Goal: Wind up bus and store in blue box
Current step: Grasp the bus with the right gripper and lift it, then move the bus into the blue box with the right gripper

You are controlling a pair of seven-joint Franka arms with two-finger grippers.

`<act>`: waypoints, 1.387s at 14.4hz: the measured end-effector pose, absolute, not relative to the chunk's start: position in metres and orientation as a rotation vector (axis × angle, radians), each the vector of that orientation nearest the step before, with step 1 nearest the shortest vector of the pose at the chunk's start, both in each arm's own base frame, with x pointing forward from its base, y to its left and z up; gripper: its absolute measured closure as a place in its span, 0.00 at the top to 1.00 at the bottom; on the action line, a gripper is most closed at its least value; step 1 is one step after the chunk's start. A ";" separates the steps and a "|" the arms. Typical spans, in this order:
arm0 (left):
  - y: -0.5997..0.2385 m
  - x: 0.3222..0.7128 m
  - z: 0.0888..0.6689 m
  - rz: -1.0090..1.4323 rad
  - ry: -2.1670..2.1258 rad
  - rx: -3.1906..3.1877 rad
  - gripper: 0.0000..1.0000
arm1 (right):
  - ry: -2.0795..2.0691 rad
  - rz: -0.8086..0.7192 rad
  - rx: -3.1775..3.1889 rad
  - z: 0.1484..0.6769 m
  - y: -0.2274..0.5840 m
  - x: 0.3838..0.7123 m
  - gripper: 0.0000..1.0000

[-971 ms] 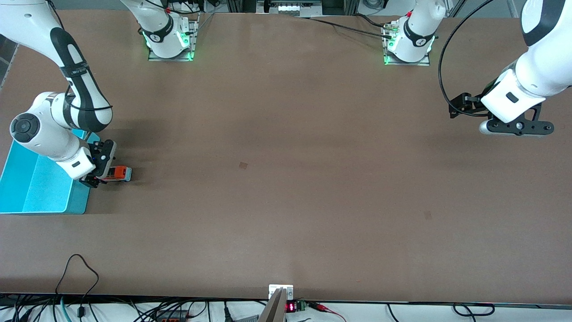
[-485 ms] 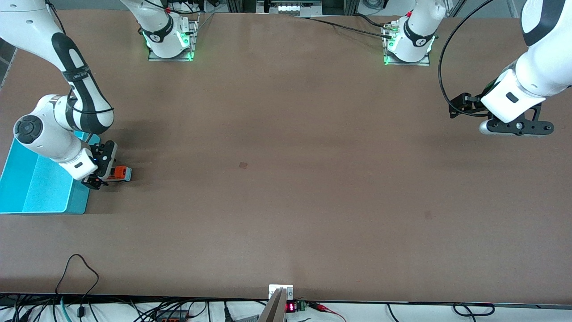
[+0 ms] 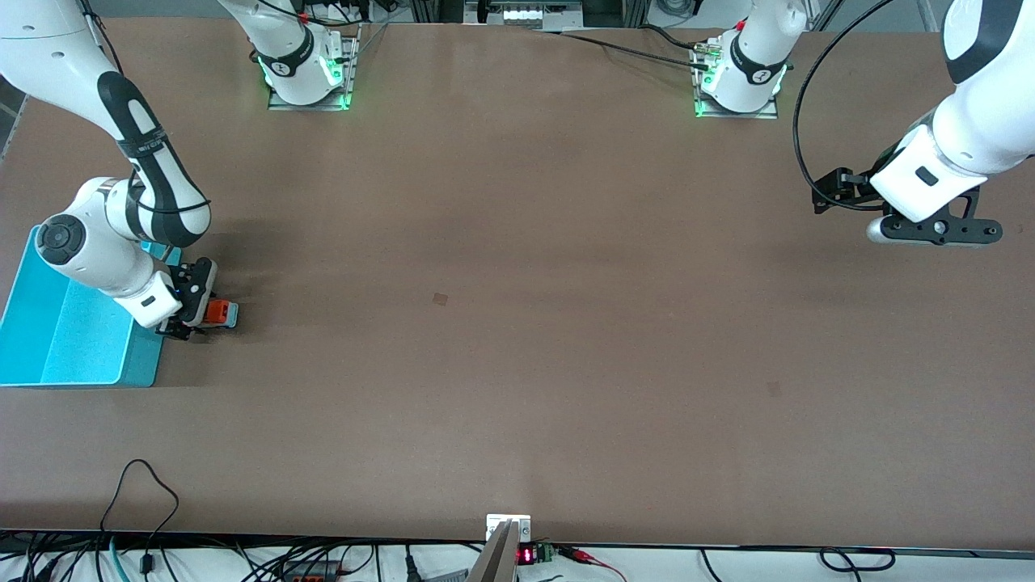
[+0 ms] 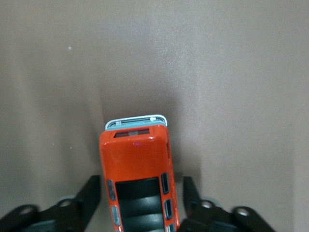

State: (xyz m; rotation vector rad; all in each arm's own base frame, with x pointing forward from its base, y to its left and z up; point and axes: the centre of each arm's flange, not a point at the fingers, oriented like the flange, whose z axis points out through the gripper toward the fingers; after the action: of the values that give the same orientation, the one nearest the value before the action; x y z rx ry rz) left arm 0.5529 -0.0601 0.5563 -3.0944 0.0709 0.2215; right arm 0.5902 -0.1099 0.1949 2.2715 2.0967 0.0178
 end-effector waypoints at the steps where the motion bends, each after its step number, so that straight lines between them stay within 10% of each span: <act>1: -0.060 0.552 0.556 0.229 0.071 -3.093 1.00 | 2.094 0.021 2.273 0.195 -0.110 0.591 0.60; 9: -0.060 0.551 0.555 0.245 0.071 -3.091 1.00 | 1.934 0.138 2.512 0.214 -0.093 0.601 0.55; 20: -0.060 0.550 0.555 0.251 0.071 -3.091 1.00 | 0.876 0.049 3.067 0.386 -0.151 0.577 0.55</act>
State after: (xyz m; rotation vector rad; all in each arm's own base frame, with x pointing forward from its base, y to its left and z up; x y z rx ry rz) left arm 0.5504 -0.0599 0.5553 -3.0909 0.0706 0.2510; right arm 0.5773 -0.1508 0.3860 3.0668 0.8756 0.0490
